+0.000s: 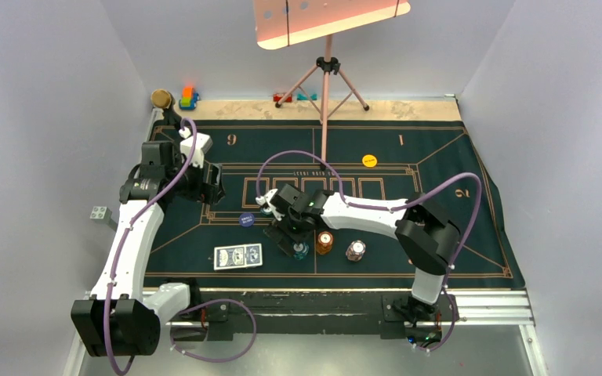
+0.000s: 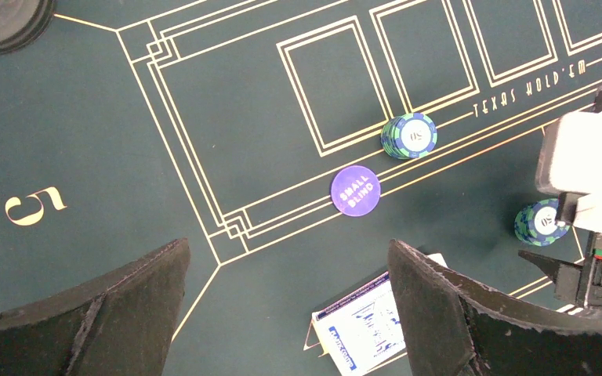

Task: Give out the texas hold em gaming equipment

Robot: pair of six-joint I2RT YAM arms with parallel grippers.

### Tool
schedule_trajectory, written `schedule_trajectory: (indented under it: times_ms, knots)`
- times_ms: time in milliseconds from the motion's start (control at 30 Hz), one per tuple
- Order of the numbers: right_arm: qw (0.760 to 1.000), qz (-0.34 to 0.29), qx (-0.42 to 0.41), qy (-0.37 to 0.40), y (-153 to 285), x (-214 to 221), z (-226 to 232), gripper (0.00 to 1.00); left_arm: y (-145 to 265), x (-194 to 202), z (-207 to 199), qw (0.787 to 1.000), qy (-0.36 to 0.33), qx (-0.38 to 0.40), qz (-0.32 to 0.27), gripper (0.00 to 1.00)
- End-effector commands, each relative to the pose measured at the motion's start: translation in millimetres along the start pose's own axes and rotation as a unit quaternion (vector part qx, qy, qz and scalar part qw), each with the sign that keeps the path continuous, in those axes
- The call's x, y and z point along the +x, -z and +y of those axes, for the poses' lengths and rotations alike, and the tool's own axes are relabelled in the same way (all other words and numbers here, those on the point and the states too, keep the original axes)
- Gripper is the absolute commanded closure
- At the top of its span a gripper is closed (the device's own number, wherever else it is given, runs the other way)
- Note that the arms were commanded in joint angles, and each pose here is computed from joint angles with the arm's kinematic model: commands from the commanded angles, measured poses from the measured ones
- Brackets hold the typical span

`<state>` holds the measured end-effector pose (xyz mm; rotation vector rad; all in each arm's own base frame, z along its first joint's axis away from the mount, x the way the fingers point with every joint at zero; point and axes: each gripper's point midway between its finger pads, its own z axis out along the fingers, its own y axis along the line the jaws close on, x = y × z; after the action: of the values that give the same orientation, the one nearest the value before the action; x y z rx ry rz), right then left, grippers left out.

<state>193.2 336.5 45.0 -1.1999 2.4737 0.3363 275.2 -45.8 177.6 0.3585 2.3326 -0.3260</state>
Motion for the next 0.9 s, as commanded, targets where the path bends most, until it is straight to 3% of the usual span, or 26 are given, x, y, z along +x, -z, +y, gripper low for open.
schedule_trajectory:
  times_ms: [0,533,700,867]
  knots:
    - [0.999,0.026,-0.023,0.021,-3.7,14.3,9.3,0.02,3.3,-4.9,-0.6,1.0,-0.011,0.004,-0.016,0.0]
    - [0.998,0.048,-0.021,0.028,-8.3,32.4,10.1,0.24,4.3,-6.0,-1.8,1.0,-0.013,0.007,-0.018,0.0]
    - [0.999,0.039,-0.015,0.026,-6.1,28.1,8.9,0.37,4.3,-6.0,-2.1,1.0,-0.013,0.007,-0.018,0.0]
    - [0.999,0.025,-0.013,0.026,0.8,19.1,8.8,0.41,4.6,-5.8,-2.9,1.0,-0.012,0.009,-0.018,0.0]
